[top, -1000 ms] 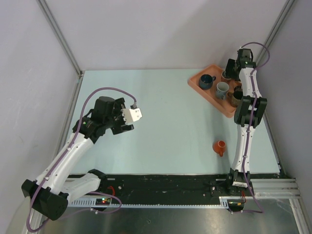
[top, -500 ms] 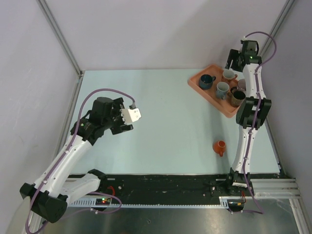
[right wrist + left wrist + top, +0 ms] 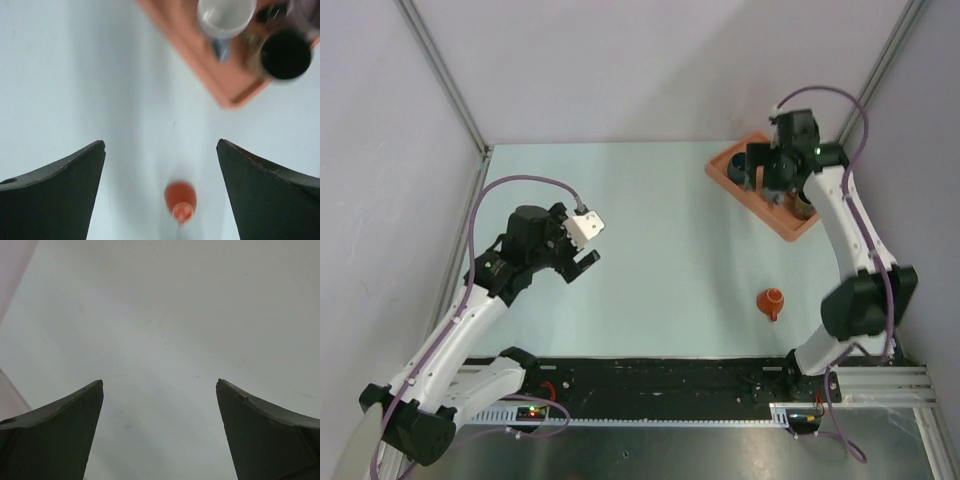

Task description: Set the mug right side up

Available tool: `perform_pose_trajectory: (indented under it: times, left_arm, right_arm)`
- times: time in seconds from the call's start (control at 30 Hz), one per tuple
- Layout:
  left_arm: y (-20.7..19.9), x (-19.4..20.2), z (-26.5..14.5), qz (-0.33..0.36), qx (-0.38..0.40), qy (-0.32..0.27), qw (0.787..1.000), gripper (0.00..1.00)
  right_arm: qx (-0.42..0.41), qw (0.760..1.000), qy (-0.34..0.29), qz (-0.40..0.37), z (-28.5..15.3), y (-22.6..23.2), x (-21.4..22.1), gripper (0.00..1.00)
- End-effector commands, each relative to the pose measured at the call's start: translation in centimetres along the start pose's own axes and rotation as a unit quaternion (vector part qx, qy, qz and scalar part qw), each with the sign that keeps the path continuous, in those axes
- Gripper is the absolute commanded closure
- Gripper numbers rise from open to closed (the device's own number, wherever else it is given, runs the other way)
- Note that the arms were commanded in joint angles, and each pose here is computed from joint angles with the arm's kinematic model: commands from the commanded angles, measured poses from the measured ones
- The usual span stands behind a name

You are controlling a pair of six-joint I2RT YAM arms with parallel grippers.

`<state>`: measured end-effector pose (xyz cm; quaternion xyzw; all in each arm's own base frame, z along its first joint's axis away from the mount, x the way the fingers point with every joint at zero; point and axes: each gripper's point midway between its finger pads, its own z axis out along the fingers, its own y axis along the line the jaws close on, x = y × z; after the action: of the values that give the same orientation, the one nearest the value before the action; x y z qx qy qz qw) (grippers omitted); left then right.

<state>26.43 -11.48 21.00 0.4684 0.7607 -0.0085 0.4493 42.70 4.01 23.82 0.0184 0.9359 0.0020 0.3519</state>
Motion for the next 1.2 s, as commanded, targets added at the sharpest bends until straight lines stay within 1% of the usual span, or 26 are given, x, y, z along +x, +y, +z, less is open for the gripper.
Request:
perform_pose_trajectory:
  times: [0.0, 0.13, 0.3, 0.4, 0.47, 0.53, 0.6, 0.67, 0.73, 0.8, 0.87, 0.93, 0.97, 1.07, 1.17]
  left_arm:
    - [-0.5, -2.4, 0.1, -0.115, -0.008, -0.074, 0.991, 0.02]
    - [0.2, -2.8, 0.2, -0.165, -0.041, -0.104, 0.98, 0.02]
    - [-0.7, -2.7, 0.3, -0.204, -0.034, -0.129, 0.97, 0.02]
    - [-1.3, -2.5, 0.4, -0.214, -0.028, -0.137, 0.967, 0.02]
    - [-1.5, -2.4, 0.3, -0.217, -0.028, -0.142, 0.965, 0.02]
    - [-1.5, -2.5, 0.0, -0.218, -0.03, -0.15, 0.964, 0.02]
    - [-1.5, -2.6, -0.3, -0.218, -0.033, -0.155, 0.963, 0.02]
    - [-1.5, -2.7, -0.6, -0.217, -0.036, -0.162, 0.962, 0.02]
    - [-1.4, -2.7, -1.0, -0.216, -0.041, -0.167, 0.961, 0.02]
    - [-1.3, -2.6, -1.4, -0.217, -0.047, -0.172, 0.96, 0.02]
    - [-1.3, -2.5, -1.6, -0.216, -0.049, -0.176, 0.959, 0.02]
    - [-1.2, -2.3, -1.7, -0.216, -0.053, -0.177, 0.959, 0.02]
    - [-1.1, -2.2, -1.8, -0.216, -0.055, -0.178, 0.959, 0.02]
    - [-0.8, -2.3, -2.2, -0.211, -0.064, -0.184, 0.958, 0.02]
    - [-0.2, -1.9, -2.6, -0.212, -0.078, -0.184, 0.957, 0.02]
  right_arm:
    - [0.047, 0.996, 0.074, 0.016, -3.9, 0.0, 8.9, 0.01]
    - [0.055, 0.991, 0.115, 0.04, -6.9, 1.5, 16.5, 0.01]
    - [0.103, 0.975, 0.179, 0.078, -7.6, 1.8, 25.1, 0.01]
    - [0.111, 0.972, 0.188, 0.088, -7.2, 1.9, 28.3, 0.01]
    - [0.119, 0.969, 0.194, 0.096, -6.2, 1.3, 30.5, 0.02]
    - [0.105, 0.968, 0.197, 0.111, -5.2, 1.8, 31.2, 0.08]
    - [0.098, 0.968, 0.193, 0.128, -4.5, 2.3, 31.0, 0.07]
    - [0.091, 0.969, 0.18, 0.142, -3.6, 2.9, 30.4, 0.09]
    - [0.079, 0.973, 0.164, 0.14, -3.1, 3.6, 29.4, 0.12]
    - [0.064, 0.981, 0.143, 0.116, -3.3, 4.3, 27.8, 0.13]
    - [0.024, 0.991, 0.123, 0.054, -3.7, 5.6, 25.9, 0.11]
    - [-0.021, 0.994, 0.11, -0.007, -4.0, 7.0, 24.0, 0.09]
    - [-0.029, 0.993, 0.108, -0.033, -3.8, 7.3, 23.2, 0.08]
    - [-0.025, 0.989, 0.08, -0.119, -2.7, 7.3, 18.8, 0.06]
    - [-0.001, 0.98, 0.075, -0.186, 0.5, 6.2, 14.9, 0.06]
